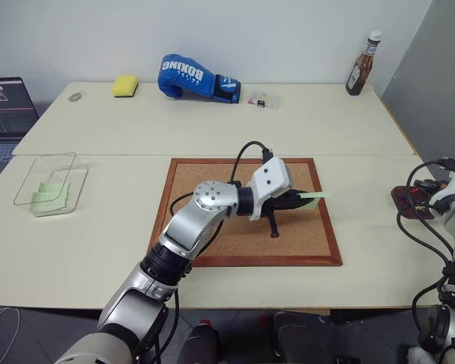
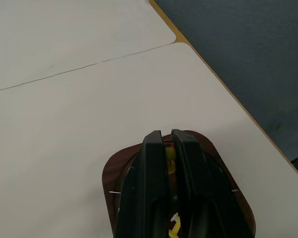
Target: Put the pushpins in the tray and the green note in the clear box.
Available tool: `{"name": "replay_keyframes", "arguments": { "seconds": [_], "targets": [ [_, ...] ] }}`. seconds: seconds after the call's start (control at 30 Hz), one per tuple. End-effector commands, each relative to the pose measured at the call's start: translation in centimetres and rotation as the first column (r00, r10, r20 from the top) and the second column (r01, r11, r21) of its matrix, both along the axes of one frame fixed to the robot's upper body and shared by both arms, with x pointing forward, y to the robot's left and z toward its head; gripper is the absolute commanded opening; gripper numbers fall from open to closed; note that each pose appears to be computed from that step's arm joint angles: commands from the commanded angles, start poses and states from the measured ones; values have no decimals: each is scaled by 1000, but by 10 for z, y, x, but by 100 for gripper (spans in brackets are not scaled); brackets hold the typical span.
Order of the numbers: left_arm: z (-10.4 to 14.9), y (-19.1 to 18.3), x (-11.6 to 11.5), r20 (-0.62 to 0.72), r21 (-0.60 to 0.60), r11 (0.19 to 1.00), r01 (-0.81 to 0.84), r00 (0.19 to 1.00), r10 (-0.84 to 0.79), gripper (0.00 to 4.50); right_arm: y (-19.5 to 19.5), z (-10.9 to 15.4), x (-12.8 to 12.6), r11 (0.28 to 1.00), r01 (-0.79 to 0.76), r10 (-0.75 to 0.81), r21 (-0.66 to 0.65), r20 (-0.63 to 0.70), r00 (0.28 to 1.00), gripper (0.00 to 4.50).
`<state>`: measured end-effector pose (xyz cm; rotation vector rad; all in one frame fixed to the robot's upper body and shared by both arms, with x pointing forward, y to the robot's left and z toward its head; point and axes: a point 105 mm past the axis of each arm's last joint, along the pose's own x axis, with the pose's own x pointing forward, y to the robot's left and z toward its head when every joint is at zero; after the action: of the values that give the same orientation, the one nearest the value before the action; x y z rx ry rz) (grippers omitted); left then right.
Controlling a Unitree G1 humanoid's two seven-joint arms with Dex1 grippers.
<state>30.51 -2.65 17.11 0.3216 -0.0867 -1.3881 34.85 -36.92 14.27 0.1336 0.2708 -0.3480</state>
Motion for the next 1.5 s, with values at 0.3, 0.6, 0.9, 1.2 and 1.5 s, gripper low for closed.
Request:
{"name": "replay_keyframes", "arguments": {
  "seconds": [0.3,0.6,0.9,1.2,1.5],
  "targets": [
    [5,0,-5,24,-12,1000,20,1000,-20,0,-9,8,-6,998,48,-50,48,25,998,173],
    [5,-2,-6,20,-14,1000,24,1000,-24,0,-14,4,-12,996,81,-82,49,10,997,389],
    [5,-1,-6,8,-18,1000,26,1000,-26,0,-15,2,-8,995,73,-73,-62,1,997,449],
    [6,-1,-6,1,-21,1000,20,1000,-20,0,-17,-5,1,982,30,-33,-186,-16,999,449],
    [6,1,-4,2,-18,1000,5,1000,-5,0,-7,-6,4,827,-157,111,-540,-117,987,449]
  ]
}}
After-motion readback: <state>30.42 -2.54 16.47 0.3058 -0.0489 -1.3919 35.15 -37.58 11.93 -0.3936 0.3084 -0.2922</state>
